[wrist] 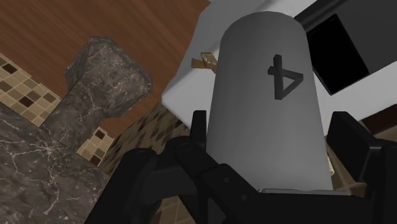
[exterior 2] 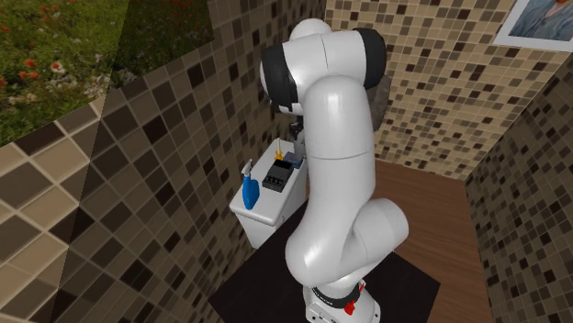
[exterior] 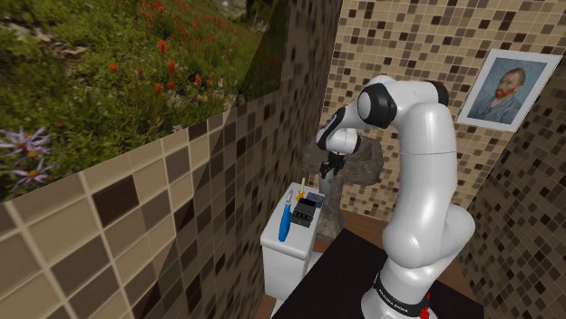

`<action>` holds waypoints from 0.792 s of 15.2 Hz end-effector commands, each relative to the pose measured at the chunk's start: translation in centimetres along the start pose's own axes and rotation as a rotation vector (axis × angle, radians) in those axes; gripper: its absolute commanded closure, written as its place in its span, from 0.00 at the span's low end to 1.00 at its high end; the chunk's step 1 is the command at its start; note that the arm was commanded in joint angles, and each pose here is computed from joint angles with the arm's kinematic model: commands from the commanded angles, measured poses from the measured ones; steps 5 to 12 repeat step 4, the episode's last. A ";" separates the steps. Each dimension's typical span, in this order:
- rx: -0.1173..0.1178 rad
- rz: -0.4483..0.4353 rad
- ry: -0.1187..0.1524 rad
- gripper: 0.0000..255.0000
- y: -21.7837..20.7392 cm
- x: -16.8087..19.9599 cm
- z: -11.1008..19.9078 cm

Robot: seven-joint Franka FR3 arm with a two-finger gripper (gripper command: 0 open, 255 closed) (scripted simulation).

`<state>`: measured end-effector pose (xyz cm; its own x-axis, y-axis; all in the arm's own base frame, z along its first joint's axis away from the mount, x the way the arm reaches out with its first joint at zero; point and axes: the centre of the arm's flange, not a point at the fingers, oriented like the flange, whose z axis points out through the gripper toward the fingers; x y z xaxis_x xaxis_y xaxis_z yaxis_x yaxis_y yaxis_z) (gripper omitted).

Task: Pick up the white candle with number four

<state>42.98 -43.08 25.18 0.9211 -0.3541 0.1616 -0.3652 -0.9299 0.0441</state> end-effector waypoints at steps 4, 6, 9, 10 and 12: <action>0.000 0.000 0.000 1.00 0.0 0.3 -1.7; 0.000 0.000 0.000 1.00 0.0 0.3 -1.7; 0.000 0.000 0.000 1.00 0.0 0.3 -1.7; 0.000 0.000 0.000 1.00 0.0 0.3 -1.7; 0.000 0.000 0.000 1.00 0.0 0.3 -1.7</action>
